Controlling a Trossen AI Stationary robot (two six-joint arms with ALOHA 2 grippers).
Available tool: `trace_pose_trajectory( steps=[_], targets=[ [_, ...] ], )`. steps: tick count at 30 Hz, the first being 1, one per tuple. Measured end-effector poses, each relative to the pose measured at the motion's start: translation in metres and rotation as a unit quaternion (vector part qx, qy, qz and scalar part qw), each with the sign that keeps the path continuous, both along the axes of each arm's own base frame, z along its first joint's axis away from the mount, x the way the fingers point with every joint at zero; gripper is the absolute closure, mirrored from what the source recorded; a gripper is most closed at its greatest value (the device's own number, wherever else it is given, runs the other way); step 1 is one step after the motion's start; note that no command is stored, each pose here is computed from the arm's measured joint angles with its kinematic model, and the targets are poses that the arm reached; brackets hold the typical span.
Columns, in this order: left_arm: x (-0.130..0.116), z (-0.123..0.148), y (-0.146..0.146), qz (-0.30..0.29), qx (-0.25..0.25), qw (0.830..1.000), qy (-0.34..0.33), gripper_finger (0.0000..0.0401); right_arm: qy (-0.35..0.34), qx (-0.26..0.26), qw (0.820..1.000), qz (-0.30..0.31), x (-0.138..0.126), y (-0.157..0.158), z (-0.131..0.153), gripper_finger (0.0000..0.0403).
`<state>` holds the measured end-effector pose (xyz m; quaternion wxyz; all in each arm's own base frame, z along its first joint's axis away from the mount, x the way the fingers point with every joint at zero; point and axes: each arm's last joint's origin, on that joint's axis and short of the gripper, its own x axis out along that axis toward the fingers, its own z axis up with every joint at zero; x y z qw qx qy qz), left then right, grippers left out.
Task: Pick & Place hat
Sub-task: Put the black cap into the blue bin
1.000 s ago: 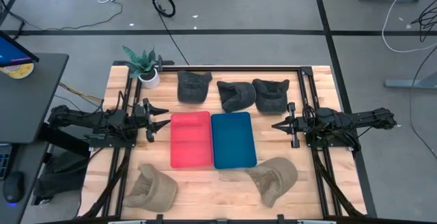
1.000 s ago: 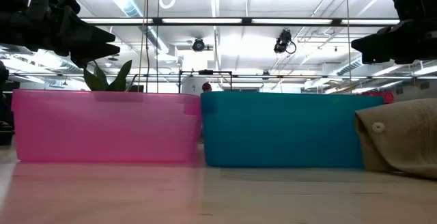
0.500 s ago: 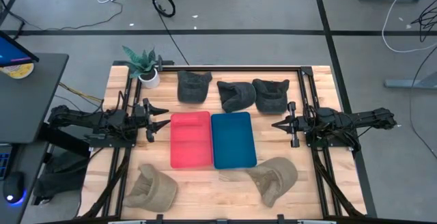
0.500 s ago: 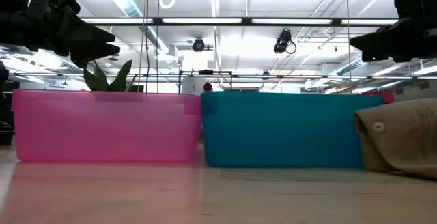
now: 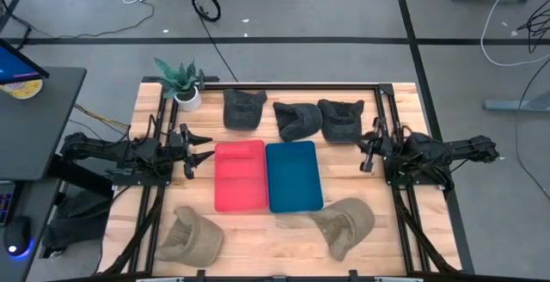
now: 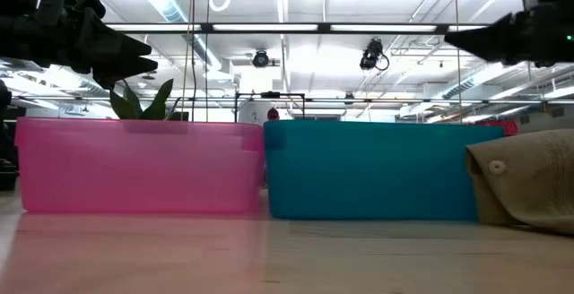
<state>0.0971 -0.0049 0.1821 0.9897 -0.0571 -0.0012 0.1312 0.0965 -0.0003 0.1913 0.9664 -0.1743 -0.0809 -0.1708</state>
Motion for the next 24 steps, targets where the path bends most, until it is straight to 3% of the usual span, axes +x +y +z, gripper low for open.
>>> trace_pose_trajectory(
  steps=[6, 11, 17, 24],
  targets=[
    [0.0, 0.0, 0.0, 0.0, 0.0, 1.0, 0.0, 0.0176, -0.12, -0.08, 0.987, -0.071, -0.013, -0.003, 0.028, 0.0394],
    [0.0, 0.0, 0.0, 0.0, 0.0, 1.0, 0.0, 0.0176, -0.225, -0.075, 0.967, -0.095, -0.028, -0.005, 0.051, 0.0394],
    [0.0, 0.0, 0.0, 0.0, 0.0, 1.0, 0.0, 0.0176, -0.245, -0.044, 0.957, -0.151, -0.041, -0.01, 0.088, 0.0394],
    [0.0, 0.0, 0.0, 0.0, 0.0, 1.0, 0.0, 0.0176, -0.256, -0.147, 0.942, -0.158, -0.053, -0.008, 0.137, 0.0394]
  ],
)
